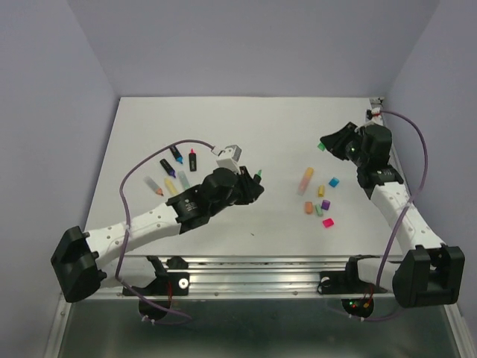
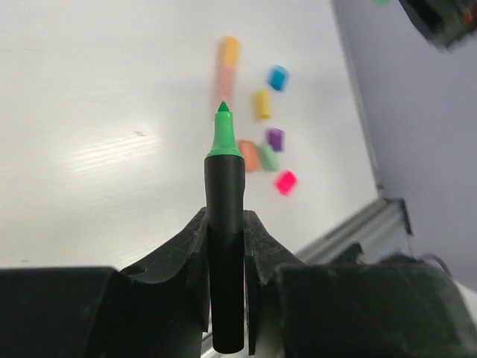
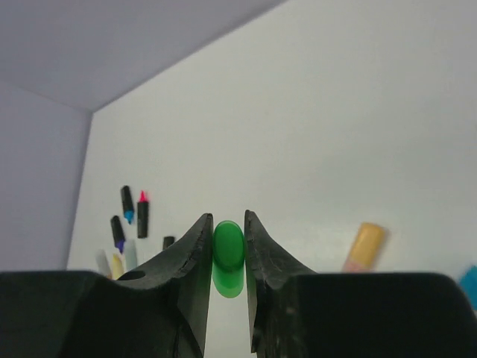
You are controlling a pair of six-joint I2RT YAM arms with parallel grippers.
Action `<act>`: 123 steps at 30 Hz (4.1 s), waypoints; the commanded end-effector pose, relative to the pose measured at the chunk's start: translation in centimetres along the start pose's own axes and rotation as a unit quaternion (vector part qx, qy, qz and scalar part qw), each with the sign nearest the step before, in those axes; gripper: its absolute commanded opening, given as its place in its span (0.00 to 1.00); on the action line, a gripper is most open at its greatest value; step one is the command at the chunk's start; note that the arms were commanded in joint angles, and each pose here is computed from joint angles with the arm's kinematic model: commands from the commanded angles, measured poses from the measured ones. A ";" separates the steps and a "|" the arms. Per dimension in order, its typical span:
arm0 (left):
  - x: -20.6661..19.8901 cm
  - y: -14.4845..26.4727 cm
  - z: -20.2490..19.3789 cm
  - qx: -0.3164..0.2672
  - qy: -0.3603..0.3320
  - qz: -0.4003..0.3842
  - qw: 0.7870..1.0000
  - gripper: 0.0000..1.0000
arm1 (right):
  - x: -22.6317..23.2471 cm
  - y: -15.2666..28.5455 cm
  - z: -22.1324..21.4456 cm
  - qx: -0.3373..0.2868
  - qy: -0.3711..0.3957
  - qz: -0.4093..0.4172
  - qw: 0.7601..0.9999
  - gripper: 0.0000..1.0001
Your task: Open the pen caps
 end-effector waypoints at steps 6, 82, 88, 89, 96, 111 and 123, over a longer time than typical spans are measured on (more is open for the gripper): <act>10.4 0.3 1.6 0.036 0.006 0.375 0.926 0.00 | -10.1 3.0 -7.7 0.096 0.021 -0.212 0.972 0.03; 26.5 -3.4 6.5 0.114 0.049 0.571 0.811 0.44 | -8.7 4.6 -10.6 0.165 0.070 -0.112 0.977 1.00; 26.1 -3.2 6.2 0.118 0.059 0.560 0.818 0.47 | -8.7 4.6 -10.6 0.167 0.067 -0.117 0.977 1.00; 26.1 -3.1 6.0 0.120 0.061 0.558 0.819 0.47 | -8.7 4.5 -10.7 0.168 0.067 -0.117 0.976 1.00; 23.0 -1.6 7.0 0.098 0.068 0.487 0.865 0.61 | -8.3 4.7 -10.6 0.166 0.068 -0.105 0.978 1.00; 19.5 -4.9 4.2 0.152 0.004 0.327 0.933 0.99 | -8.3 4.6 -10.6 0.167 0.058 -0.105 0.979 1.00; 21.2 -7.1 1.1 0.205 -0.001 0.345 0.916 0.99 | -8.4 4.6 -10.7 0.168 0.060 -0.107 0.978 1.00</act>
Point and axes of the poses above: each gripper's point midway between its finger pads, its own y axis back along the fingers, its own x axis along the line the jaws close on, z = x × y, the point moved 9 cm from there along y, back along the fingers, and after that the axes turned 10 degrees about -y, right-handed, at the moved point
